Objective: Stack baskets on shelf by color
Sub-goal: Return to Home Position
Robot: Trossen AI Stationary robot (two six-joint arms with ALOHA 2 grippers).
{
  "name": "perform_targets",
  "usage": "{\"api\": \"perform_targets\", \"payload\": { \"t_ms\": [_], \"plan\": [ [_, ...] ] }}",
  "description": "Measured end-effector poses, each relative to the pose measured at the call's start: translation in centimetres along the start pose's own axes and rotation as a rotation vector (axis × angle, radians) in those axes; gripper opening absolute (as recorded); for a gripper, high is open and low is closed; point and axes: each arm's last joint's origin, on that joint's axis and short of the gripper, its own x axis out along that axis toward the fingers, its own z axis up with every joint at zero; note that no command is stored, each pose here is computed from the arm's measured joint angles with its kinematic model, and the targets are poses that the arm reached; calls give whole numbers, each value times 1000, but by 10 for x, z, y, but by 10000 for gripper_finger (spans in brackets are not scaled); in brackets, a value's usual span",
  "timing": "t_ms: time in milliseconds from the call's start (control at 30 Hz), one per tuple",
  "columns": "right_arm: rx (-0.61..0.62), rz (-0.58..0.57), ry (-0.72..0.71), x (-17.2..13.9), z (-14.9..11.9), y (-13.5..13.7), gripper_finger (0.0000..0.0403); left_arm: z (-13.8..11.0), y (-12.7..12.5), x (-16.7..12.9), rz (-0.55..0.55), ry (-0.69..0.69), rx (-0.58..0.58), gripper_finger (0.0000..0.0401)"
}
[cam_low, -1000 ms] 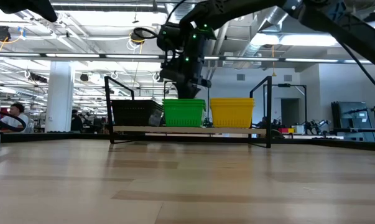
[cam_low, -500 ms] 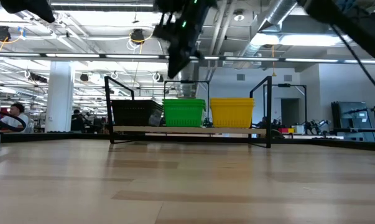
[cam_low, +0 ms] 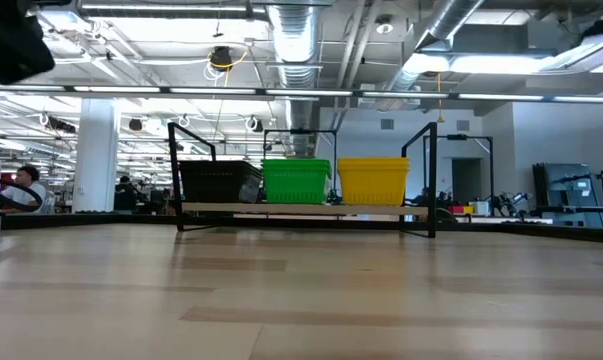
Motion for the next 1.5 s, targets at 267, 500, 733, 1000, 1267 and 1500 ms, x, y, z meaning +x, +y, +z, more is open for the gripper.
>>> {"api": "perform_targets", "payload": {
  "t_ms": [267,500,733,1000,1267,1500],
  "plan": [
    [-19,102,-264,-117,-32,23,0,-17,13,16,-322,-194,23,0],
    [-140,228,-398,-174,-65,63,0,-21,31,17,-381,-294,16,0],
    [-153,130,-498,-206,-102,84,0,-11,43,14,-317,-423,30,0],
    [-113,111,-571,-223,-131,76,0,5,51,17,-217,-516,58,0],
    [1,151,-563,-210,-155,35,0,24,57,30,-218,-490,77,0],
    [173,208,-535,-171,-203,8,0,42,59,44,-299,-465,133,0]
  ]
}}
